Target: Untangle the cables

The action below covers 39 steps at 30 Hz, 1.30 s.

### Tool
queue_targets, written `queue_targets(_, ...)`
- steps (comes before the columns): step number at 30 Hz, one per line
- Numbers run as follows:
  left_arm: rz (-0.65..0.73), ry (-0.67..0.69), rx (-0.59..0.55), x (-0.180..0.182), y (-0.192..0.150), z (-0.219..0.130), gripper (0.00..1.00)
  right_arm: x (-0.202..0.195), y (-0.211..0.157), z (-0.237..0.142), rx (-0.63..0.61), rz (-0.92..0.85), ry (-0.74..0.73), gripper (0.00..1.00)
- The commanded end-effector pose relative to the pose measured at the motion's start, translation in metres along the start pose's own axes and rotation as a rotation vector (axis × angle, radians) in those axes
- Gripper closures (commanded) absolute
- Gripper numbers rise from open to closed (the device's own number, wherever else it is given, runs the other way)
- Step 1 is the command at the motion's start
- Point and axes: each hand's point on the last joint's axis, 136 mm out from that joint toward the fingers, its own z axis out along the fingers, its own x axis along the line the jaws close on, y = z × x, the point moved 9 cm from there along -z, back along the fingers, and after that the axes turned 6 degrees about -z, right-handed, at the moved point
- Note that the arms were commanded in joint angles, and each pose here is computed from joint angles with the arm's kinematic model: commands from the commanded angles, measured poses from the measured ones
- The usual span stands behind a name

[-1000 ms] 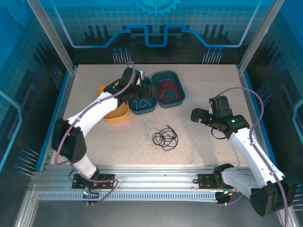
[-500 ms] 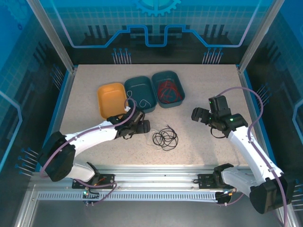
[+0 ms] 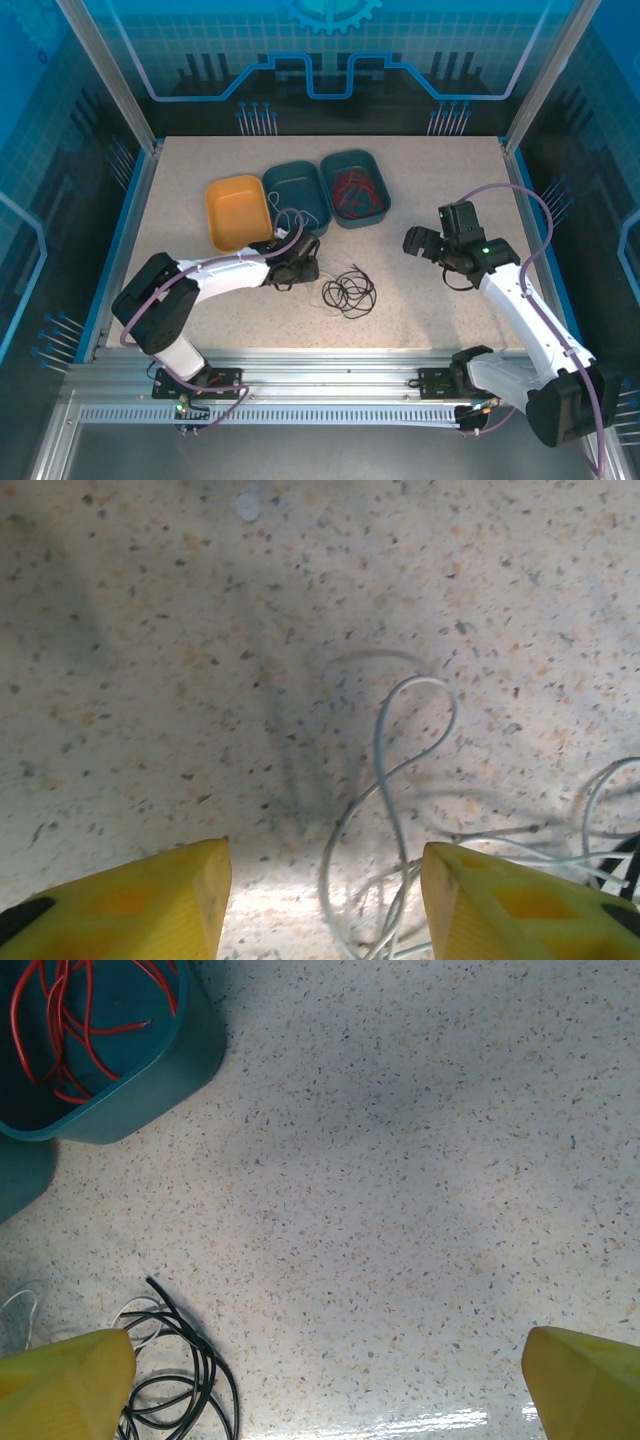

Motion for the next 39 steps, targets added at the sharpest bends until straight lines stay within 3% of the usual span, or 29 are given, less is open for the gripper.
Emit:
queue_targets(1, 0.014, -0.042, -0.002, -0.015, 0.006, 0.001, 0.5, 0.002, -0.001, 0.003, -0.004, 0.004, 0.0, 0.0)
queue_targets(12, 0.018, -0.008, 0.019, -0.015, 0.005, 0.015, 0.69, 0.007, 0.001, 0.007, 0.005, -0.002, 0.038, 0.0)
queue_targets(20, 0.02, -0.01, 0.021, -0.017, 0.006, 0.015, 0.94, 0.01, -0.002, 0.012, 0.004, -0.005, 0.078, 0.0)
queue_targets(23, 0.027, -0.004, -0.008, -0.017, 0.01, 0.005, 0.99, 0.013, -0.003, 0.013, 0.007, -0.02, 0.118, 0.0)
queue_targets(31, 0.069, -0.06, -0.088, -0.019, 0.022, -0.046, 1.0, 0.037, -0.004, 0.011, -0.023, -0.12, 0.29, 0.0)
queue_targets(39, 0.107, -0.241, -0.097, -0.033, 0.03, -0.1, 1.0, 0.078, -0.01, 0.025, 0.01, -0.253, 0.347, 0.0)
